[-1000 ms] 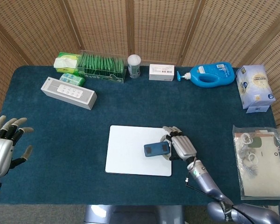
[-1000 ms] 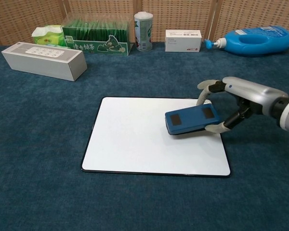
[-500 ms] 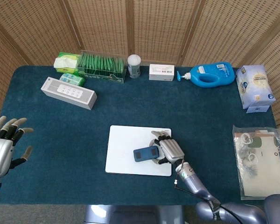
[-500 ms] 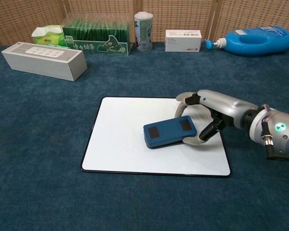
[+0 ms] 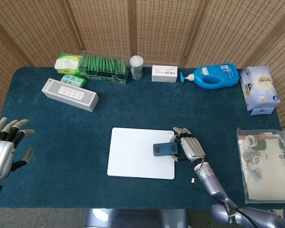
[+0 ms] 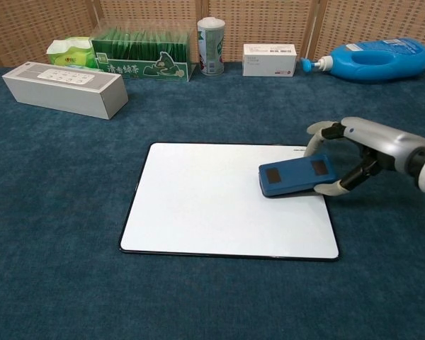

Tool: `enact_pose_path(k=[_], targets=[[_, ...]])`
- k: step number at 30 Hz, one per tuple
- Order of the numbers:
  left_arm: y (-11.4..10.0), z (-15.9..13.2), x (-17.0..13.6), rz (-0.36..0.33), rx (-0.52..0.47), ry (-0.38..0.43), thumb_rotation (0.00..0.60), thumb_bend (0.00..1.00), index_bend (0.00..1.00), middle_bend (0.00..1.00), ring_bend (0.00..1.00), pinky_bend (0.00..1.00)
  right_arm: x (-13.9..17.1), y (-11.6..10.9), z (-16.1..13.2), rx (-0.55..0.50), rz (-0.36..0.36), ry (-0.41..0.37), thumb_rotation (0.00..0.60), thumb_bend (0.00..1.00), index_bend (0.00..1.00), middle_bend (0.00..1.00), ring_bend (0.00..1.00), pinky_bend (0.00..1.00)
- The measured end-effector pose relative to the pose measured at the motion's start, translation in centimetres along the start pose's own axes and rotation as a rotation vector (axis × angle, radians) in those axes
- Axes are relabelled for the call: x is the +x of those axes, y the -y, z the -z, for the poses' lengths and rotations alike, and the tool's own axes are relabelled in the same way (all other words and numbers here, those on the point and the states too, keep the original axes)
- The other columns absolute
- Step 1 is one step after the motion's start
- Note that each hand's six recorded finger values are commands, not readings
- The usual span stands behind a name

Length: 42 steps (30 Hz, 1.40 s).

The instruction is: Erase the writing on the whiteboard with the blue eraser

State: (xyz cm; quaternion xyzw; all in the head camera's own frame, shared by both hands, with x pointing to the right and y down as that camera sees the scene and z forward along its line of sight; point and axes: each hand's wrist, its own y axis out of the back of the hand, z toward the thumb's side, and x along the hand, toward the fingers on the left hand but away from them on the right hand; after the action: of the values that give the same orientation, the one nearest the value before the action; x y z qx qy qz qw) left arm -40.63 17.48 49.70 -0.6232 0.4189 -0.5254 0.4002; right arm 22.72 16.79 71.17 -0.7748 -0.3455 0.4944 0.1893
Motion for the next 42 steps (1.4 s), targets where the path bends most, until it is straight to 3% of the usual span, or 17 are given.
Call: enact_pose_path(k=[9,29,36,42], targets=[[0.2,-0.6,0.2,0.003,-0.003,0.013,0.6,0.44,0.32,0.18,0.15,0.0,-0.3,-2.5,-1.7,0.004,0.035,-0.045,0.6,0.25,0.74,0.09,0.0,0.0],[0.1,-0.3,0.0,0.01,-0.001,0.003,0.6,0.44,0.32,0.18,0.15,0.0,-1.0,3.6,-5.0,0.011,-0.077,-0.094,0.6,0.26,0.74,0.09,0.0,0.0],[0.1,-0.4,0.0,0.007,-0.005,0.01,0.6,0.44,0.32,0.18,0.15,0.0,-0.4,3.9,-3.6,0.012,-0.083,-0.06,0.6,0.26,0.74,0.08,0.0,0.0],[0.1,-0.6,0.0,0.004,-0.008,0.016,0.6,0.44,0.32,0.18,0.15,0.0,0.3,2.8,-1.8,0.014,-0.056,-0.023,0.6,0.26,0.74,0.08,0.0,0.0]])
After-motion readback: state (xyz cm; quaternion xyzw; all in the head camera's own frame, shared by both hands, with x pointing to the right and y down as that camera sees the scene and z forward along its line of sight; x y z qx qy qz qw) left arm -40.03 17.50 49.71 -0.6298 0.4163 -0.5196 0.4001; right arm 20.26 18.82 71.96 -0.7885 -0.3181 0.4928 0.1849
